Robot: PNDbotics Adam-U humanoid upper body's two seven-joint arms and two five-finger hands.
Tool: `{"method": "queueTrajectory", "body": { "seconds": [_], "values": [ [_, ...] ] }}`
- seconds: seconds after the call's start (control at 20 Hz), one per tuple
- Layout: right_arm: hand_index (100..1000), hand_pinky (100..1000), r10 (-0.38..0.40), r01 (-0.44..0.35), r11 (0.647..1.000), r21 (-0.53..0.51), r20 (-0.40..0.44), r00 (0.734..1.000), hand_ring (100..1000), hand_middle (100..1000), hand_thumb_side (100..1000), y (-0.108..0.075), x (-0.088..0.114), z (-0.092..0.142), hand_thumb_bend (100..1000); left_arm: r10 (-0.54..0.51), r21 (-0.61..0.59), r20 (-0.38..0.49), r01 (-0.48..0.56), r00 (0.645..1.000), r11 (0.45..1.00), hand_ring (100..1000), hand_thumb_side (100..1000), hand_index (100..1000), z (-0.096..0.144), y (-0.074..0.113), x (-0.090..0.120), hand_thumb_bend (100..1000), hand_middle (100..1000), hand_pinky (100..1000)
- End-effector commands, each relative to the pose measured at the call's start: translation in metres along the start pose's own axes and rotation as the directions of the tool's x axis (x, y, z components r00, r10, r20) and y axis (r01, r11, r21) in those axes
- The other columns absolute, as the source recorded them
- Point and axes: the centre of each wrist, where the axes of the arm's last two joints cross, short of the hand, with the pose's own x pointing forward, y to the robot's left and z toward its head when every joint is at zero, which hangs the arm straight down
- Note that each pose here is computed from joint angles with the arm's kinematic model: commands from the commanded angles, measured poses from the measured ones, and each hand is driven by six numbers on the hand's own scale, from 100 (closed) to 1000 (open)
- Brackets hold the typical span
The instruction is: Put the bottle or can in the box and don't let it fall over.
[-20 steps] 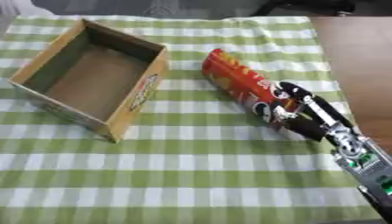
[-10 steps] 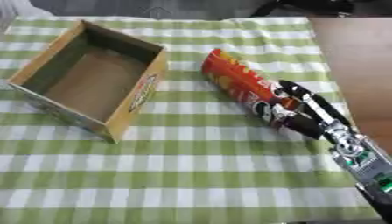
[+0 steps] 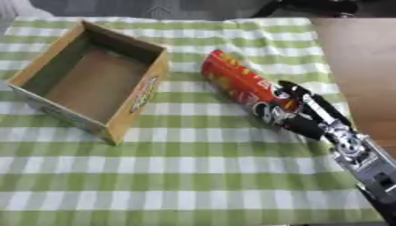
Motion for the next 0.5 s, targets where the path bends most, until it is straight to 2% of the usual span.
{"method": "queueTrajectory", "body": {
  "seconds": [0.05,0.3,0.45,0.5],
  "values": [
    [1000,422,0.008,-0.006,0.999,0.054,-0.039,0.999,891,874,564,0.0105,-0.0066,0.0038,100,0.007,0.015,0.033,-0.007,0.999,1.000,490,657,711,-0.0039,0.0052,0.0082,187,596,491],
    [1000,425,0.024,-0.021,0.998,0.063,-0.046,0.999,890,874,504,0.0112,-0.0045,0.0069,100,0.007,0.016,0.035,-0.008,0.999,1.000,490,657,709,-0.0042,0.0053,0.0085,185,595,493],
    [1000,445,0.048,-0.045,0.997,0.058,-0.053,0.997,893,872,432,0.0094,-0.0024,0.0080,100,0.008,0.016,0.034,-0.008,0.999,1.000,491,657,708,-0.0041,0.0054,0.0084,184,594,494],
    [1000,446,0.057,-0.054,0.997,0.059,-0.054,0.997,890,872,371,0.0089,-0.0014,0.0084,100,0.008,0.017,0.034,-0.008,0.999,1.000,490,656,707,-0.0042,0.0055,0.0083,183,593,494]
  ]
}}
